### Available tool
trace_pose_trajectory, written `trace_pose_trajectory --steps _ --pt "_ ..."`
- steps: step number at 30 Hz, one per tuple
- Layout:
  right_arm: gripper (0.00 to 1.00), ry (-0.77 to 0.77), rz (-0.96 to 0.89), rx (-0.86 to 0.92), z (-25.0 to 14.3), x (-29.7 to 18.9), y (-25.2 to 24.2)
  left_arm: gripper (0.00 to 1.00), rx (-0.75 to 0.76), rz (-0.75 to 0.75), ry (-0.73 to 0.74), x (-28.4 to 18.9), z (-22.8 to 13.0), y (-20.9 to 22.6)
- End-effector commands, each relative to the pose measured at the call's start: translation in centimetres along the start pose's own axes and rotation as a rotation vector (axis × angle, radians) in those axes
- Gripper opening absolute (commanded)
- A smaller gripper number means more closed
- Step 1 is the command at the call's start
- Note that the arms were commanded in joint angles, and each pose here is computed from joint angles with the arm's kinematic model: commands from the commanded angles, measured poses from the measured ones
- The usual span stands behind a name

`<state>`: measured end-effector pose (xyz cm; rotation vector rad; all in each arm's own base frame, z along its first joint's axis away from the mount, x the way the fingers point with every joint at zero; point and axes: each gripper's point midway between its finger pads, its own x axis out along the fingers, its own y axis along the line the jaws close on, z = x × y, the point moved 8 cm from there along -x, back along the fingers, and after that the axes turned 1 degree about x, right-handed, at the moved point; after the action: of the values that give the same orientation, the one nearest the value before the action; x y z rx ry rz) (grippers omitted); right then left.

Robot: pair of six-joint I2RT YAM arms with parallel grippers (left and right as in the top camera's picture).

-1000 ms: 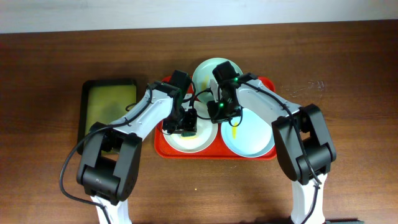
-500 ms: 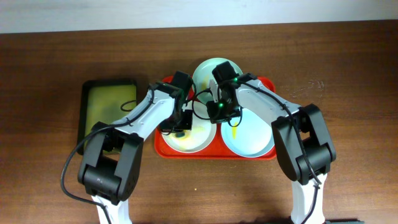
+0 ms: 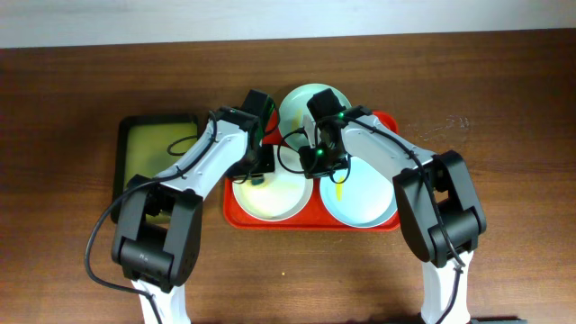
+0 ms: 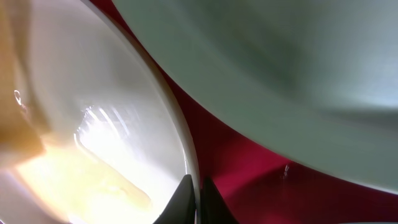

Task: Clean dirty plates on tray and stack at the side
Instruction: 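Regrasp the sponge with the left gripper and scrub the plate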

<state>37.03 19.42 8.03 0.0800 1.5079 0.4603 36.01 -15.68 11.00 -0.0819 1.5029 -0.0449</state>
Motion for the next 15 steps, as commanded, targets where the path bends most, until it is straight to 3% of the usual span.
trace_pose_trajectory --steps 1,8,15 --pt "0.04 0.033 -0.046 -0.001 -0.8 1.0 -0.6 0.0 -0.037 -0.138 0.033 0.1 0.4 -1.3" --pt "0.04 0.033 -0.046 -0.001 -0.8 1.0 -0.6 0.0 -0.044 -0.094 0.051 2.8 -1.0 -0.2" --pt "0.04 0.033 -0.046 -0.001 -0.8 1.0 -0.6 0.0 -0.036 0.318 -0.004 2.7 -1.6 4.1"
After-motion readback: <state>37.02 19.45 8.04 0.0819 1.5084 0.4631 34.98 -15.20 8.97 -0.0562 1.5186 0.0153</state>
